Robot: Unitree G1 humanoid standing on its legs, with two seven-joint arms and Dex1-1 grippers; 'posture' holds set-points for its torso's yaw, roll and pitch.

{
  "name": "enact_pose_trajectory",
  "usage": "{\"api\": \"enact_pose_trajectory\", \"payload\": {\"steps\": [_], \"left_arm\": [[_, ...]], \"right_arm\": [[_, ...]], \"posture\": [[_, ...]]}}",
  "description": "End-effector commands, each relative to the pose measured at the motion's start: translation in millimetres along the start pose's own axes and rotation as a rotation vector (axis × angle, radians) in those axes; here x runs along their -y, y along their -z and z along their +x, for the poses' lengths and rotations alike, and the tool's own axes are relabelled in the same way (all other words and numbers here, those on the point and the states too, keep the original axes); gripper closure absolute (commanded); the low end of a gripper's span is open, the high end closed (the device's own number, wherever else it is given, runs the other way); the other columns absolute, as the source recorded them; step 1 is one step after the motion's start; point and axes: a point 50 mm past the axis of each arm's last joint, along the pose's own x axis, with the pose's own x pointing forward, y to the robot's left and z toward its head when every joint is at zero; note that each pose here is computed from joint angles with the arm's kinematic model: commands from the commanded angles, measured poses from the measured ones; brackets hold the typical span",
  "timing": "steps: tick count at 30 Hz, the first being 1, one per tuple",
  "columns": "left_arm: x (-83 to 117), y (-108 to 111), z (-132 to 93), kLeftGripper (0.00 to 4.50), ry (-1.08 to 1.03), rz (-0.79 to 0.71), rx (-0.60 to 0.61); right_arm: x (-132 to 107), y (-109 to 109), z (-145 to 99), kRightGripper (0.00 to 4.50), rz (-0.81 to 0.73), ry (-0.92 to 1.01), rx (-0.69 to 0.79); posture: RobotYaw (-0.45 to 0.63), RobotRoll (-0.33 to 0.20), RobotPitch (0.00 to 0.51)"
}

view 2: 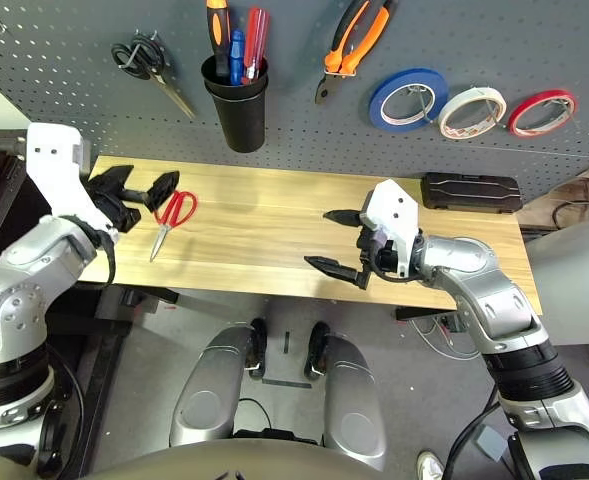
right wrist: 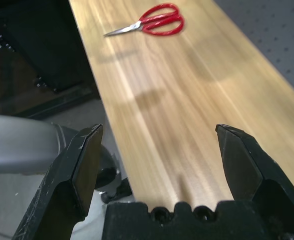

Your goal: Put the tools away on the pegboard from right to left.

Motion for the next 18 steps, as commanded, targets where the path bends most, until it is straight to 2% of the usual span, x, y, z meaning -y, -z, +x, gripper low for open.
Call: {"api": "enact_pose_trajectory", "payload": {"steps": [1,5,18], "left_arm": [[-8,24,6,0.03,-0.059,0.034,-0.094],[-15,38,15,0.03,-0.128,0.043,-0.131],[-35,57,56,0.03,-0.301,0.024,-0.147]], "right_arm": [[-7,8,8,0.00,0.011,-0.034,-0.041],[-12,12,13,0.00,0.011,-0.068,-0.053],[-19,15,27,0.00,0.004,-0.071,-0.070]], "posture": [[0.21,0.000,0.288],[0.21,0.000,0.300],[0.18,0.000,0.332]]}}
